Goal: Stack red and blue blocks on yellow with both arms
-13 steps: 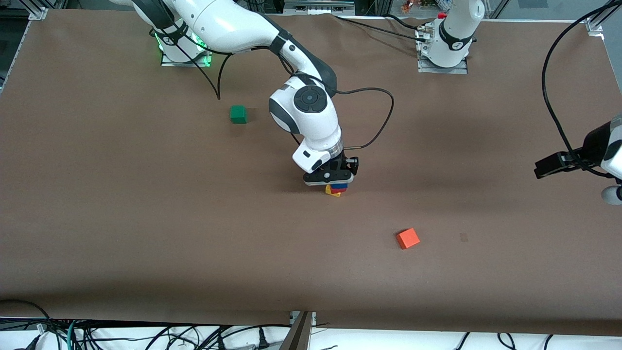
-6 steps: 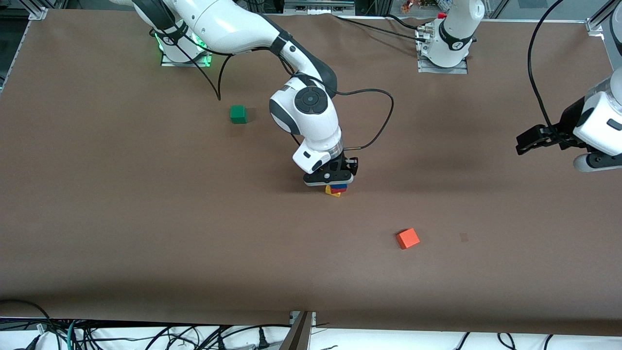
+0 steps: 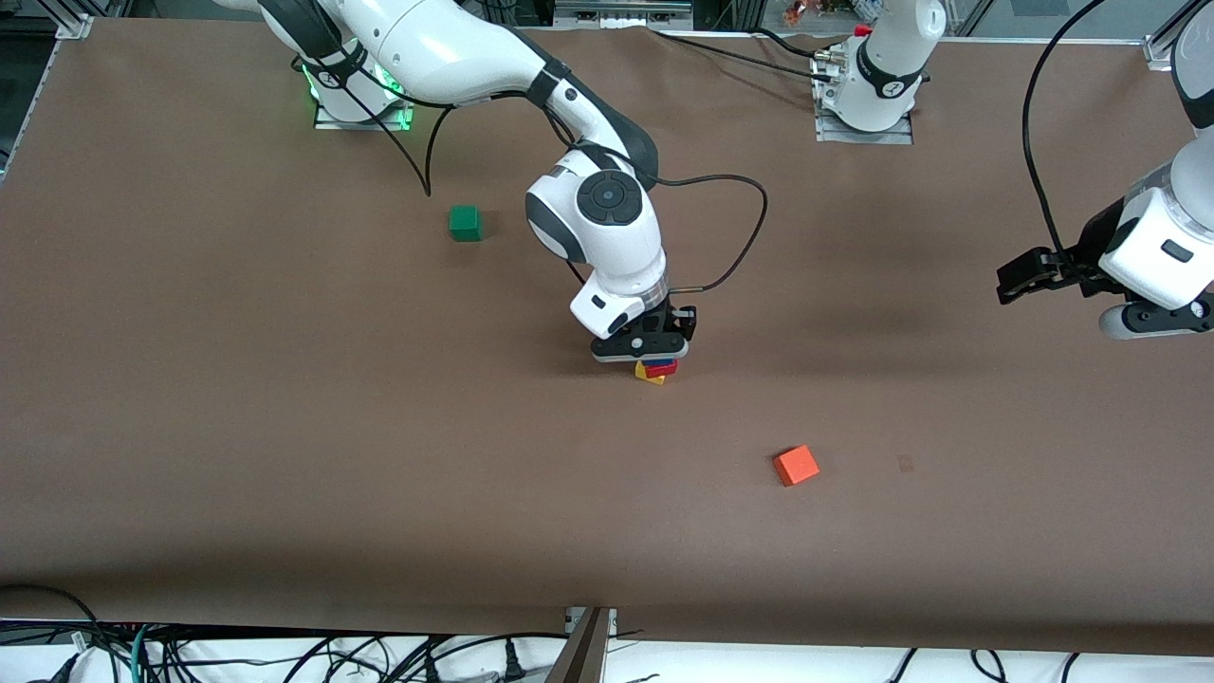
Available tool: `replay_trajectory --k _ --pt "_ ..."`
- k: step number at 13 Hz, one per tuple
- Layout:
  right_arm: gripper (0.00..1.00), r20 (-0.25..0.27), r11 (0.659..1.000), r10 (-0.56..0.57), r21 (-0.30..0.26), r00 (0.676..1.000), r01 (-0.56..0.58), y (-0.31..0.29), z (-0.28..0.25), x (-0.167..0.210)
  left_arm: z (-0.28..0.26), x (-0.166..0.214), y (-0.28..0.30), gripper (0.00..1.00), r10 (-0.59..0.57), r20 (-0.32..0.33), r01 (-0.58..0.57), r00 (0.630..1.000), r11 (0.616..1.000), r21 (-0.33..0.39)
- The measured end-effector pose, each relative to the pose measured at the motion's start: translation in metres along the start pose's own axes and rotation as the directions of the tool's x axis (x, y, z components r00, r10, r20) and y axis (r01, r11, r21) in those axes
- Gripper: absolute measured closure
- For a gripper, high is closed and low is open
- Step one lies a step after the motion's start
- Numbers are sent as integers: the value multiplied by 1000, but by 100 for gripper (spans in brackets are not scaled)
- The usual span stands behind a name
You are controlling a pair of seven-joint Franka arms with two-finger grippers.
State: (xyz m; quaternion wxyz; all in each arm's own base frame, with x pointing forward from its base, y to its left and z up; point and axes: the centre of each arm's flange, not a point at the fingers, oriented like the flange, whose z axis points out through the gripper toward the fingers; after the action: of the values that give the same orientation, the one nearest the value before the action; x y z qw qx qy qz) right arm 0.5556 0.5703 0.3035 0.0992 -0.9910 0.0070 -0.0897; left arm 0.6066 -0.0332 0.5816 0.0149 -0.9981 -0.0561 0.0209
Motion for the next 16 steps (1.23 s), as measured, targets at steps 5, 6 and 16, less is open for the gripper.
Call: replay_trajectory --k 5,6,16 --pt "25 -5 1000 -1 6 1000 1 -2 -3 1 -1 1 -3 0 -3 -8 3 1000 1000 -2" --pt "19 -6 1000 -1 6 1000 1 -2 -3 1 -1 2 -3 0 -3 -9 3 1000 1000 -2" --pt "0 45 996 55 -77 998 -51 50 -122 60 -1 2 -2 0 -1 -10 1 1000 1000 -3"
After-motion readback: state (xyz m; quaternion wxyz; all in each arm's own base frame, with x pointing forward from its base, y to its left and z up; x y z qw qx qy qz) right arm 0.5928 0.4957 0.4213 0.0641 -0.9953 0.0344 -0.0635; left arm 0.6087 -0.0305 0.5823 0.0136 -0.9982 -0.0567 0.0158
